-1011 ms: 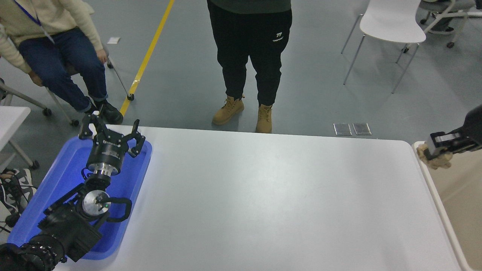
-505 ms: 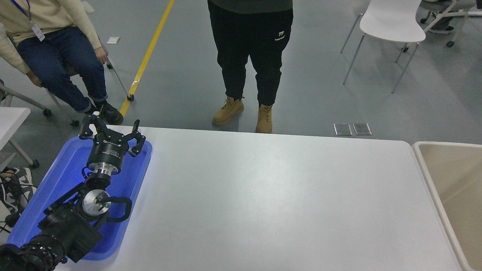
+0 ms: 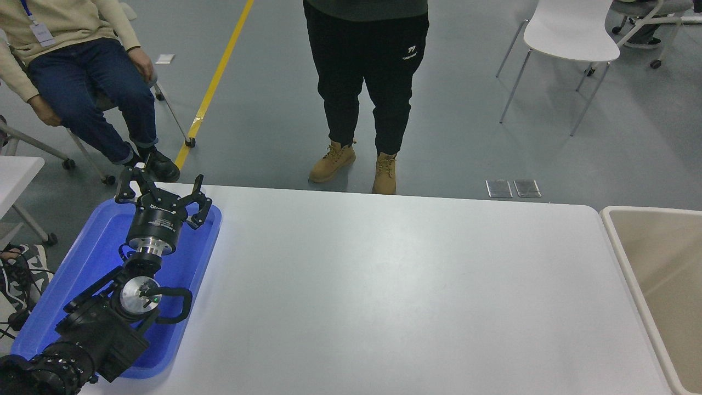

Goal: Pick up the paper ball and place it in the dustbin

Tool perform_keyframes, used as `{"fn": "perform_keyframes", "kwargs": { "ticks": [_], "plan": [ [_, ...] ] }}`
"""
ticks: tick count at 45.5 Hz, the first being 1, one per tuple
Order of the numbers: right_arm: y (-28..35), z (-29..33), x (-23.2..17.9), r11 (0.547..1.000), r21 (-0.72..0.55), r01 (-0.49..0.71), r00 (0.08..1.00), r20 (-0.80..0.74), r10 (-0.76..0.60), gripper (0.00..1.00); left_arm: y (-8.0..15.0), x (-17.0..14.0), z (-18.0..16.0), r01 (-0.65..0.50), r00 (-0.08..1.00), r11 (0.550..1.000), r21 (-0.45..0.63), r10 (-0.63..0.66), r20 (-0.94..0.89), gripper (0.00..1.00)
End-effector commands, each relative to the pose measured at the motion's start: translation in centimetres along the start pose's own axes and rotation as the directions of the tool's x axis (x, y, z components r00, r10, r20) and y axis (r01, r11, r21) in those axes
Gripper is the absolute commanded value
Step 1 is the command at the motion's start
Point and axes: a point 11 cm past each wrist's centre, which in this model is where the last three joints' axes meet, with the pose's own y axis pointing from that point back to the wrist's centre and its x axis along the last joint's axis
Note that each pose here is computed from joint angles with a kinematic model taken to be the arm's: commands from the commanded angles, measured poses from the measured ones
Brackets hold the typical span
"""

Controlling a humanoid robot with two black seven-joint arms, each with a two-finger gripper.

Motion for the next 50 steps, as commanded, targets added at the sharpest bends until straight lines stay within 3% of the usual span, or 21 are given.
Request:
{"fn": "perform_keyframes", "kwargs": {
  "ticks": [1,13,25,34,37,39,44,45,50],
  "plan": [
    [-2.3,-0.3,-2.1,0.993,-0.016,-0.121,0.983,0.137,0.122,0.00,0.0,0.0,0.0,-0.001,1.000,1.000,-0.002,0.001,0.000,1.00],
    [-4.8,-3.9,-4.2,0.968,-0.029,-0.250,0.903,0.353,0.244,0.00,0.0,0.0,0.0,-0.002,1.000,1.000,-0.002,0.002,0.001,1.00],
    [-6.3,-7.0,-6.7,0.953,-0.025,-0.300,0.773,0.580,0.259,0.00,0.0,0.0,0.0,-0.001,1.000,1.000,-0.002,0.001,0.000,1.00],
    [-6.7,-7.6,-7.7,0.949,-0.035,-0.312,0.703,0.664,0.255,0.01,0.0,0.0,0.0,-0.002,1.000,1.000,0.000,0.002,0.001,1.00],
    [-6.8,-7.3,-7.8,0.948,-0.044,-0.316,0.679,0.688,0.258,0.10,0.0,0.1,0.0,-0.003,1.000,1.000,-0.002,0.003,0.002,1.00],
    [-6.8,-7.4,-8.0,0.947,-0.047,-0.318,0.661,0.705,0.257,0.23,0.0,0.0,0.0,-0.003,1.000,1.000,-0.002,0.003,0.000,1.00],
    [-6.8,-7.3,-8.0,0.946,-0.049,-0.319,0.614,0.750,0.246,0.79,0.0,0.1,0.0,-0.003,1.000,1.000,-0.002,0.003,0.002,1.00],
    [-6.8,-7.2,-8.0,0.946,-0.051,-0.320,0.609,0.754,0.247,0.97,0.0,0.1,0.0,-0.003,1.000,1.000,0.000,0.003,0.002,1.00],
    [-6.8,-7.2,-7.9,0.945,-0.052,-0.322,0.597,0.764,0.245,1.00,0.0,0.0,0.0,-0.002,1.000,1.000,-0.002,0.002,0.001,1.00]
  ]
}}
